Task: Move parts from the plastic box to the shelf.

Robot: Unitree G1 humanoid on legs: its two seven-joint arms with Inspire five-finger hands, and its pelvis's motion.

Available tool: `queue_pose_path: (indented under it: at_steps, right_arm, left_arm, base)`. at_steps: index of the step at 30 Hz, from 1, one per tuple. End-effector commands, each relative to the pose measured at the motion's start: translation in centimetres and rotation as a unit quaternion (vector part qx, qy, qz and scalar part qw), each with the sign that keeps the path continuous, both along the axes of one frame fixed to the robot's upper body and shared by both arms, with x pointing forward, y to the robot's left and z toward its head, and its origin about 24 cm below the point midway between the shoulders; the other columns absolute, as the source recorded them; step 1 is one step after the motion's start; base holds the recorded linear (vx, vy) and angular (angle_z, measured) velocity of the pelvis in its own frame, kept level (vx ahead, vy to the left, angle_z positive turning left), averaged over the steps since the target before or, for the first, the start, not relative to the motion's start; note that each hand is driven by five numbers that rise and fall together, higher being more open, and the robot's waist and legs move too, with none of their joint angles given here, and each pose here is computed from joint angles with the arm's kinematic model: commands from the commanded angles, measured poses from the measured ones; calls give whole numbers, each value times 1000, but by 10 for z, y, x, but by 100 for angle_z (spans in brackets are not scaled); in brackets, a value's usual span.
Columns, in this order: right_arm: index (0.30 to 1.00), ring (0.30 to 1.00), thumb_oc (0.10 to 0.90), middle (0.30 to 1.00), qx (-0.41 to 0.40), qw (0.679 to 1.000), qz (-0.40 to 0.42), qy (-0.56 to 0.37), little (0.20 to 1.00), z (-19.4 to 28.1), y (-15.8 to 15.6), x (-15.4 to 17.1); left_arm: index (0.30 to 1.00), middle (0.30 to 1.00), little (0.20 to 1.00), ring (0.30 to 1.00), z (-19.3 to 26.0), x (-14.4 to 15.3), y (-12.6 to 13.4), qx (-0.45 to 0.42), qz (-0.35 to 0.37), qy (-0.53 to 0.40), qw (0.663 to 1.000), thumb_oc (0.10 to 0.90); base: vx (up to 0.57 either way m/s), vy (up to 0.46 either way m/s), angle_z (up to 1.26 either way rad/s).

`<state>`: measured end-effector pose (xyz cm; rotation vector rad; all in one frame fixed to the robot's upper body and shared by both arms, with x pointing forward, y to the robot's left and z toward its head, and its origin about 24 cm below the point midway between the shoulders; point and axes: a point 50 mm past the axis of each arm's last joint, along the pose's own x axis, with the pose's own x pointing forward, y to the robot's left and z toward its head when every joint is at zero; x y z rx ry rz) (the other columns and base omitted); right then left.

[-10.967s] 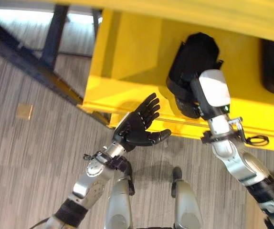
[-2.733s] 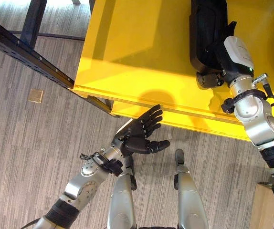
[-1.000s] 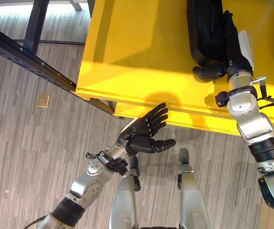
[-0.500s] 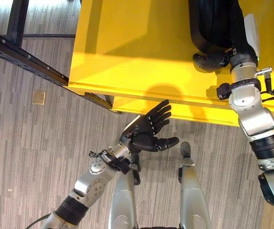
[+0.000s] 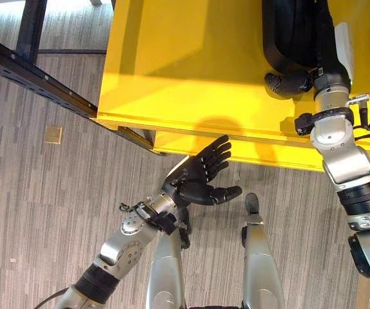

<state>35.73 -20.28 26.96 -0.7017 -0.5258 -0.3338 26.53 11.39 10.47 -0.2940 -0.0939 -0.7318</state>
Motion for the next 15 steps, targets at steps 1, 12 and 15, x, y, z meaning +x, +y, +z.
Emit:
queue_pose_path:
  at_steps: [1, 12, 15]
  right_arm:
    - [1000, 1000, 900, 1000, -14, 998, -56, 36, 1000, -18, -25, 2]
    - [1000, 1000, 900, 1000, -183, 980, -56, -56, 1000, 20, 7, -30]
    - [1000, 1000, 900, 1000, -242, 966, -79, -44, 1000, 26, 8, -36]
  left_arm:
    - [1000, 1000, 1000, 1000, 42, -12, -13, -62, -37, -101, 992, 900]
    - [1000, 1000, 1000, 1000, 43, -18, -6, -66, -27, -100, 992, 900]
    - [1000, 1000, 1000, 1000, 44, -19, -3, -67, -27, -104, 992, 900]
  base:
    - [0, 0, 0]
    - [-1, 2, 0]
    - [-3, 11, -5]
